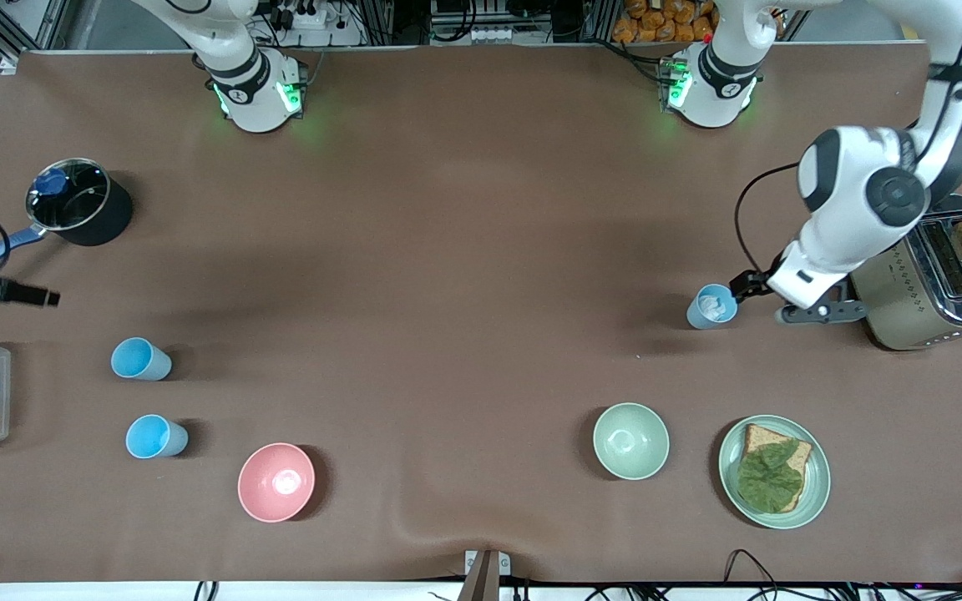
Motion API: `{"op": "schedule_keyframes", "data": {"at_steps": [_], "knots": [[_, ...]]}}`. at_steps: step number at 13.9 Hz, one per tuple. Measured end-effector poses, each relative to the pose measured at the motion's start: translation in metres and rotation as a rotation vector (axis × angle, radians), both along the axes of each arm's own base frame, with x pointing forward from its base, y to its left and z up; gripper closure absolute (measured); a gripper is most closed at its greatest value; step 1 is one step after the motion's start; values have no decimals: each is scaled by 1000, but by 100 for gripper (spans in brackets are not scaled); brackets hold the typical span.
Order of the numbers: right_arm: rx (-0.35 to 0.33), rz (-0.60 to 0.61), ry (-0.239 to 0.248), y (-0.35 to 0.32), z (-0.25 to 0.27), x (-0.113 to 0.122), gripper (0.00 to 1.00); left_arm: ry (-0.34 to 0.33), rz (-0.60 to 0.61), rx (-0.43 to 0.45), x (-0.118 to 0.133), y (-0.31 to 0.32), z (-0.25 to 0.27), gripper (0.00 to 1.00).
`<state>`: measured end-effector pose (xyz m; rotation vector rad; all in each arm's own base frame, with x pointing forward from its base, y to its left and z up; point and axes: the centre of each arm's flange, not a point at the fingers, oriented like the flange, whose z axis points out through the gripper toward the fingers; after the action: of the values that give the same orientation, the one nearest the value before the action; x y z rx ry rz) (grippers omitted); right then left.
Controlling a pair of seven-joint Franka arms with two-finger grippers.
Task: Stack blue cups with both arms
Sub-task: 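Grasp the blue cup with the left gripper while the right gripper reaches another cup, then carry the cup to mid-table with the left gripper while the right gripper grasps its cup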
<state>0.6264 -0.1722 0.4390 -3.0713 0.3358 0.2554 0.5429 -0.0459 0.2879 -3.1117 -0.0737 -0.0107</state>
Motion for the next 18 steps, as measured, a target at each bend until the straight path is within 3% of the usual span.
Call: {"op": "schedule_keyframes", "data": {"at_steps": [2, 6, 13, 18], "knots": [[-29, 20, 3, 1, -25, 12, 0, 11, -3, 1, 2, -1, -35, 0], [-58, 33, -34, -4, -73, 32, 0, 49, -18, 3, 1, -9, -74, 19], [-53, 31, 0, -9, -158, 40, 0, 21, -10, -11, 11, -32, -65, 93], [-41, 16, 54, -16, -188, 29, 0, -30, 37, -81, 13, -133, -39, 96]]}}
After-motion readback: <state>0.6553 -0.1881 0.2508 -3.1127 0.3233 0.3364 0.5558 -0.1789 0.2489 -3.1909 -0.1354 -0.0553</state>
